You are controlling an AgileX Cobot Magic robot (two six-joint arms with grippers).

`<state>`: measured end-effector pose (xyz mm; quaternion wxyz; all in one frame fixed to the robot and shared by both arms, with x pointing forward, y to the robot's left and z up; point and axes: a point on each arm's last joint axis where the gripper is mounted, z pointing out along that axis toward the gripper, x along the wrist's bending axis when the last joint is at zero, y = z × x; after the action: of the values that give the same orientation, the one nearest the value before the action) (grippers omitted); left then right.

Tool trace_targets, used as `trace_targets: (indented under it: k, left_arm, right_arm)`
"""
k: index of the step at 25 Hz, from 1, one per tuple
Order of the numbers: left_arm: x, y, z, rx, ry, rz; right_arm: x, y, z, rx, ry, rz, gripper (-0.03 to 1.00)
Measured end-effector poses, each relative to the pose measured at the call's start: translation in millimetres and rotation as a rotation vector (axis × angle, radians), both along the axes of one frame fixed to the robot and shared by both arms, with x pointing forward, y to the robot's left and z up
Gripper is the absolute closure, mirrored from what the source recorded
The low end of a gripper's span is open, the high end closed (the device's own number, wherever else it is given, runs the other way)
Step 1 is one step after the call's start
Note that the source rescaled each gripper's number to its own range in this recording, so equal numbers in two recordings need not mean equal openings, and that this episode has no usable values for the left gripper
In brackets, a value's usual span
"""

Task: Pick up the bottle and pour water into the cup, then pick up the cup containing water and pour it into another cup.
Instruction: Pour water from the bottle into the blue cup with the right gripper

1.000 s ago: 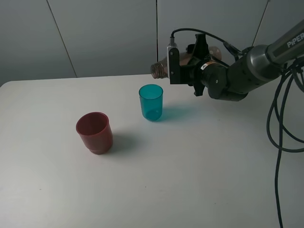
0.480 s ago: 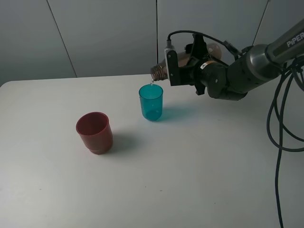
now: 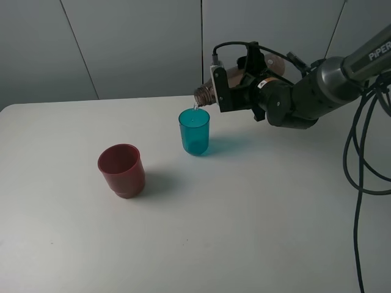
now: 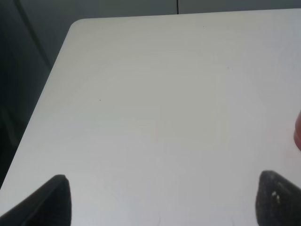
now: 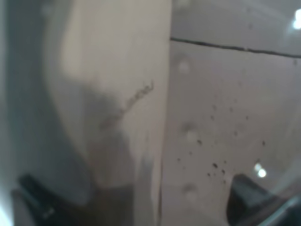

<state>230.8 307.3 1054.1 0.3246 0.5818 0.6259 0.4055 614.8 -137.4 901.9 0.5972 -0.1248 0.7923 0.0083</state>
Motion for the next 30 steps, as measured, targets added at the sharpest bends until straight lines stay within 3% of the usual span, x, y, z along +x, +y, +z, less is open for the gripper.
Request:
trace_targets:
  k: [30]
  left_arm:
    - [0.0, 0.0, 0.0, 0.000, 0.000, 0.000]
  right_arm:
    - [0.4, -0.2, 1.1, -0.128, -0.034, 0.036, 0.96]
